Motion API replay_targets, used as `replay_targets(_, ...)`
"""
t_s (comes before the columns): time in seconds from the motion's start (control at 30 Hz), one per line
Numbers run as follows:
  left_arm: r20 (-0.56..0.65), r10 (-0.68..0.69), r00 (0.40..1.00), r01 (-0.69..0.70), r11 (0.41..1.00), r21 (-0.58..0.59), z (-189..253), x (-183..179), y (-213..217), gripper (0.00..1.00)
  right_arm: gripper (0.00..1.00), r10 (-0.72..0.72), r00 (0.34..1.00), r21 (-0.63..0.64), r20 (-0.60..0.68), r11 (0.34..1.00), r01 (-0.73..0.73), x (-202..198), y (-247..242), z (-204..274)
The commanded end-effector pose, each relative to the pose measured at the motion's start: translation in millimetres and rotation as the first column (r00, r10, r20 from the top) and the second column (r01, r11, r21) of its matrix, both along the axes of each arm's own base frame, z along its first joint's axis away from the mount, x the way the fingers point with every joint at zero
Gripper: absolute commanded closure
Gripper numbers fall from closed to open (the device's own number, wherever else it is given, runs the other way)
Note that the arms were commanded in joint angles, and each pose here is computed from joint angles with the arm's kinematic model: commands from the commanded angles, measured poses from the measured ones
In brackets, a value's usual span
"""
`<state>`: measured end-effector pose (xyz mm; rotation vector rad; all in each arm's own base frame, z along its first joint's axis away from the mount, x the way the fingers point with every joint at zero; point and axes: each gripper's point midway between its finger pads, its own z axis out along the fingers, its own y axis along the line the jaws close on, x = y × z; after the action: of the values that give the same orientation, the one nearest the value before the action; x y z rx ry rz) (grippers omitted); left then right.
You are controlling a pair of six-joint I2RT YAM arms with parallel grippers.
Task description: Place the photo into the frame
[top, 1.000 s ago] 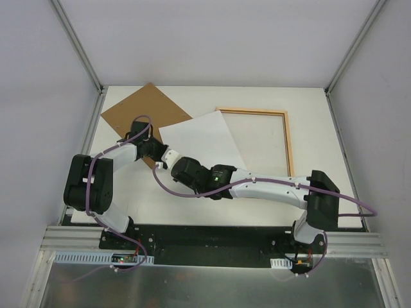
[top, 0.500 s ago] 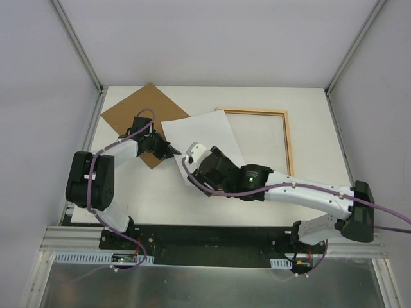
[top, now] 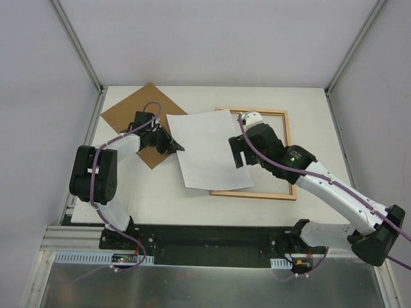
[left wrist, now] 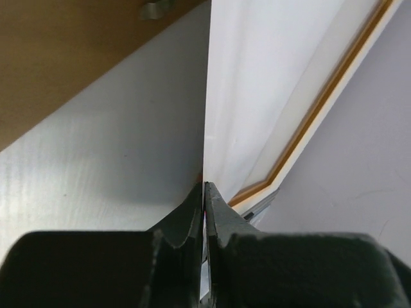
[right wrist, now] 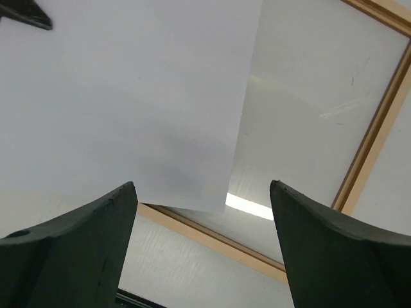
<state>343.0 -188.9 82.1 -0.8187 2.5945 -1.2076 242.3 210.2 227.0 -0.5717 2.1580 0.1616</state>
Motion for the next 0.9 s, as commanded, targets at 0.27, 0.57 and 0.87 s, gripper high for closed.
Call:
replay_targets(0.27,0.269,-0.228,0.936,0.263,0.959,-0.102,72,31,-43,1.00,0.14,-0.380,0.903,0.159,-0.201,0.897,0.413,72,-80,-18)
replay_targets(0.57,0.306,-0.328,0.894,0.383,0.913,-0.140,74,48,-79,1.00,0.13,-0.529,0.791,0.164,-0.307,0.789,0.592,106,-136,-43)
replay_targets(0.87,0.276,-0.382,0.882,0.434,0.887,-0.157,52,48,-116,1.00,0.14,-0.568,0.701,0.225,-0.432,0.685,0.693,123,-172,-78)
